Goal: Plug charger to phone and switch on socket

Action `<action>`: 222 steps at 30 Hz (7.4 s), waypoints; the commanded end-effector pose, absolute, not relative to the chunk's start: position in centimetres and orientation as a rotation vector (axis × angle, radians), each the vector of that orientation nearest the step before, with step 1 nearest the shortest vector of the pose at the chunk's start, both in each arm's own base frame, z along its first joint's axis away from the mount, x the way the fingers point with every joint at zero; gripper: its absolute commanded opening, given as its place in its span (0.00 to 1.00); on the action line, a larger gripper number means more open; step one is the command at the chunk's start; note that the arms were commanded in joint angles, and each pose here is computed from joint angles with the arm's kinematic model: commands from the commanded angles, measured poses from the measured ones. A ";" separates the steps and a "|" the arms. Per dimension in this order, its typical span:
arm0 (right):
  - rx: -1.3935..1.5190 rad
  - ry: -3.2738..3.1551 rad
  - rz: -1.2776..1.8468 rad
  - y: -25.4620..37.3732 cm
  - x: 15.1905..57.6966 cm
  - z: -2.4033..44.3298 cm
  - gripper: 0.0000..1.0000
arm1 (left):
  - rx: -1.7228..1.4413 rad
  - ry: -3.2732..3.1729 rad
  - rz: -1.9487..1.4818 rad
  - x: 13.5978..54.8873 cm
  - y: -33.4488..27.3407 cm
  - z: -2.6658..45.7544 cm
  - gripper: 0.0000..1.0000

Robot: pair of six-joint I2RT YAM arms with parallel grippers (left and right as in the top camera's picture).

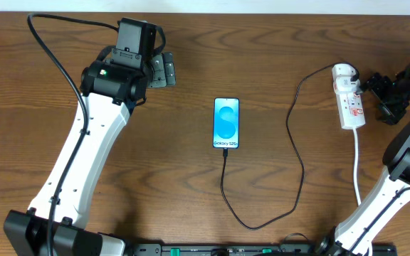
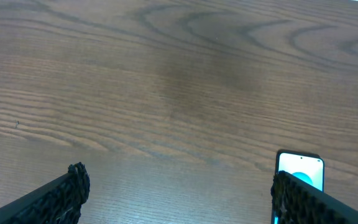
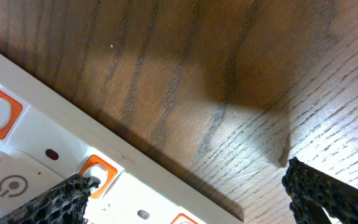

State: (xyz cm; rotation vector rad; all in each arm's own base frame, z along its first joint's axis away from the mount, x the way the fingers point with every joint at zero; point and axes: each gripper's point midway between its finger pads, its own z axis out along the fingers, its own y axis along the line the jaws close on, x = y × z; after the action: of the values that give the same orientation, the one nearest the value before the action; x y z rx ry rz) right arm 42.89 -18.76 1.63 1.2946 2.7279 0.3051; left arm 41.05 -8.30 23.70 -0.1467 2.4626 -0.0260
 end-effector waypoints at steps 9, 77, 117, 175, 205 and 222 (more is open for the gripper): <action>1.278 2.807 0.368 -16.7 42.6 -0.8 0.99 | -0.155 2.457 -0.005 41.2 -7.9 23.8 0.95; 0.969 2.502 0.223 -13.6 31.9 27.0 0.99 | -0.155 2.457 -0.005 41.2 -7.9 23.8 0.95; 0.435 2.362 0.287 0.0 16.6 33.4 0.99 | -0.155 2.457 -0.005 41.2 -7.9 23.8 0.95; -0.142 1.826 0.143 2.9 16.9 23.0 0.99 | -0.155 2.457 -0.005 41.2 -7.9 23.8 0.95; 0.005 1.540 0.076 0.3 24.6 18.3 0.99 | -0.155 2.457 -0.006 41.2 -7.9 23.8 0.95; 0.018 1.646 0.066 0.1 24.6 15.7 0.99 | -0.155 2.457 -0.005 41.2 -7.9 23.8 0.95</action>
State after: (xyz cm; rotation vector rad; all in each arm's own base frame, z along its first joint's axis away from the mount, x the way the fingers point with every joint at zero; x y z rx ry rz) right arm 24.64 0.16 15.81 0.0067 1.6412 0.0626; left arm 41.06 -8.24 23.71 -0.1484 2.4617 -0.0225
